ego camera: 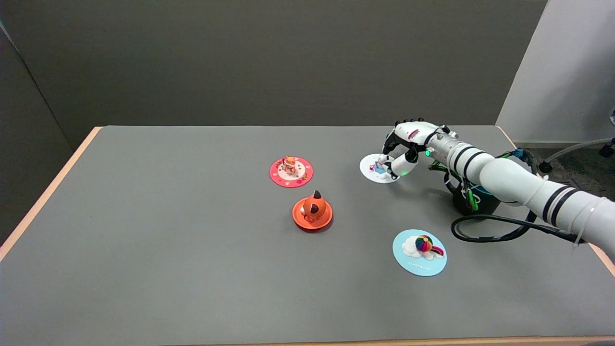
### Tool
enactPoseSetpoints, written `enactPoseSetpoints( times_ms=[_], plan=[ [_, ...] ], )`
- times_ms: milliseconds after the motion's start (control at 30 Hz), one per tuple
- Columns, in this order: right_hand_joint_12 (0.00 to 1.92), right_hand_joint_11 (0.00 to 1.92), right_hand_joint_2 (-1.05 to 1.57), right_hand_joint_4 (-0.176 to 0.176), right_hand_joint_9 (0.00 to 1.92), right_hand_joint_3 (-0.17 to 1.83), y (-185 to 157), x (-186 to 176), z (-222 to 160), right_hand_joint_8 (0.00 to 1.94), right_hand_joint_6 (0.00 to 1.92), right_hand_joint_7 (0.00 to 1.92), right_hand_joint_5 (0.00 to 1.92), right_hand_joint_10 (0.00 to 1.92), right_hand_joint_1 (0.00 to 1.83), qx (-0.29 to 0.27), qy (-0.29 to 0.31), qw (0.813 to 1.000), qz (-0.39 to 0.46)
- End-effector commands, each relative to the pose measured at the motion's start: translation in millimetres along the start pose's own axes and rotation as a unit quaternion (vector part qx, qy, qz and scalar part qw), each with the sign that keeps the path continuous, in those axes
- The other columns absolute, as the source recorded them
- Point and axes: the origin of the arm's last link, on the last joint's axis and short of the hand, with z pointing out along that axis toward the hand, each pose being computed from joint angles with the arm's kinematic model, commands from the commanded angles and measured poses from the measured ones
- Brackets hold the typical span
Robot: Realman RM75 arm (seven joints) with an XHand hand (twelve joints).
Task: Pick up the white cup lid.
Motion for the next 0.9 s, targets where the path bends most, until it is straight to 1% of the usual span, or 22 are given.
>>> enactPoseSetpoints(
  times_ms=[33, 167, 300, 633, 900],
  plan=[
    [0.21, 0.34, 0.61, -0.117, 0.57, 0.92, -7.5, 0.9, -0.4, 0.3, 0.27, 0.74, 0.76, 0.19, 0.88, 0.011, 0.0, 1.0, 0.005],
    [0.21, 0.33, 0.61, -0.123, 0.57, 0.92, -11.2, 1.2, 0.2, 0.3, 0.3, 0.74, 0.78, 0.19, 0.88, 0.016, 0.0, 1.0, 0.002],
    [0.21, 0.33, 0.61, -0.115, 0.57, 0.91, -12.3, 1.3, 0.5, 0.3, 0.35, 0.74, 0.8, 0.18, 0.88, 0.017, 0.0, 1.0, 0.003],
    [0.2, 0.33, 0.61, -0.113, 0.57, 0.91, -14.9, -3.7, 2.8, 0.31, 0.39, 0.74, 0.81, 0.18, 0.88, 0.018, -0.006, 1.0, 0.001],
    [0.2, 0.33, 0.61, -0.096, 0.57, 0.89, -13.2, -6.0, 3.8, 0.34, 0.46, 0.72, 0.81, 0.18, 0.88, 0.014, -0.007, 1.0, 0.001]
  ],
)
